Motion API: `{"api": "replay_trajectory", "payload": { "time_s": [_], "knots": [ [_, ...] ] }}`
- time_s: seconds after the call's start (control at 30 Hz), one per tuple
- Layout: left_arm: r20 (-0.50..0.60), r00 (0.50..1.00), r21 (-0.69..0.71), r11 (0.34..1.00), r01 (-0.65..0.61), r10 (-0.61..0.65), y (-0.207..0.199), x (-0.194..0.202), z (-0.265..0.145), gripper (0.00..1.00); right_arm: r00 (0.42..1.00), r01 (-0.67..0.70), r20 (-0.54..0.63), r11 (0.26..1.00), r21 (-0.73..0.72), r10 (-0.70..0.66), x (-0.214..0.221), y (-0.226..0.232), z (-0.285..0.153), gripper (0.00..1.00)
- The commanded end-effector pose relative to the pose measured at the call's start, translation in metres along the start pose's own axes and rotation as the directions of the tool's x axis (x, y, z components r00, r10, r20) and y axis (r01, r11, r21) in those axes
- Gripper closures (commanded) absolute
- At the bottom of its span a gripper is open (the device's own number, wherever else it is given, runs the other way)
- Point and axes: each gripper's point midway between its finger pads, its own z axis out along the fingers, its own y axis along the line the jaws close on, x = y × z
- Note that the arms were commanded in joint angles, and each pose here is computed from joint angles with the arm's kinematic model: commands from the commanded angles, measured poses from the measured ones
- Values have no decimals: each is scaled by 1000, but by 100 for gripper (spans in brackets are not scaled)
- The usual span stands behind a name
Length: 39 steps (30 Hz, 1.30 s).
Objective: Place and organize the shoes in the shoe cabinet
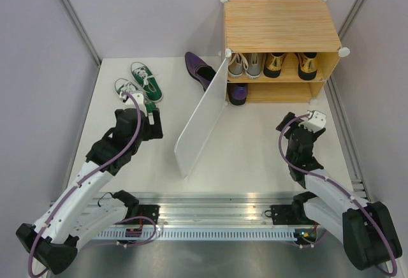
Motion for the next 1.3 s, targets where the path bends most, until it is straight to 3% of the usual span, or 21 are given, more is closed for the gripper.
{"api": "replay_trajectory", "payload": {
  "time_s": [0.0,0.13,0.33,0.83,1.07,1.13,1.17,1.27],
  "knots": [
    [23,1000,12,1000,9,-9,-2,-6,1,5,996,-9,84,998,64,4,-18,-14,-1,4],
    [27,1000,-22,1000,9,-9,3,-5,4,5,997,0,75,999,46,-4,-17,-9,1,4],
    [39,999,-76,997,13,-10,12,-6,5,5,992,40,110,990,136,-55,-3,-36,-2,4],
    [43,999,-82,997,15,-12,13,-6,6,5,986,117,114,992,44,-122,10,-21,17,4],
    [38,999,-62,998,15,-13,9,-5,6,5,969,68,237,998,13,-69,-10,-30,13,4],
    [36,999,-52,999,16,-14,8,-5,6,5,971,105,215,994,-6,-102,7,-32,15,4],
    [36,999,-48,999,16,-15,7,-5,6,5,954,102,290,992,-75,-77,-9,-18,13,4],
    [39,999,-41,999,19,-17,6,-6,5,5,967,148,220,985,-90,-125,9,-15,19,5]
  ]
}}
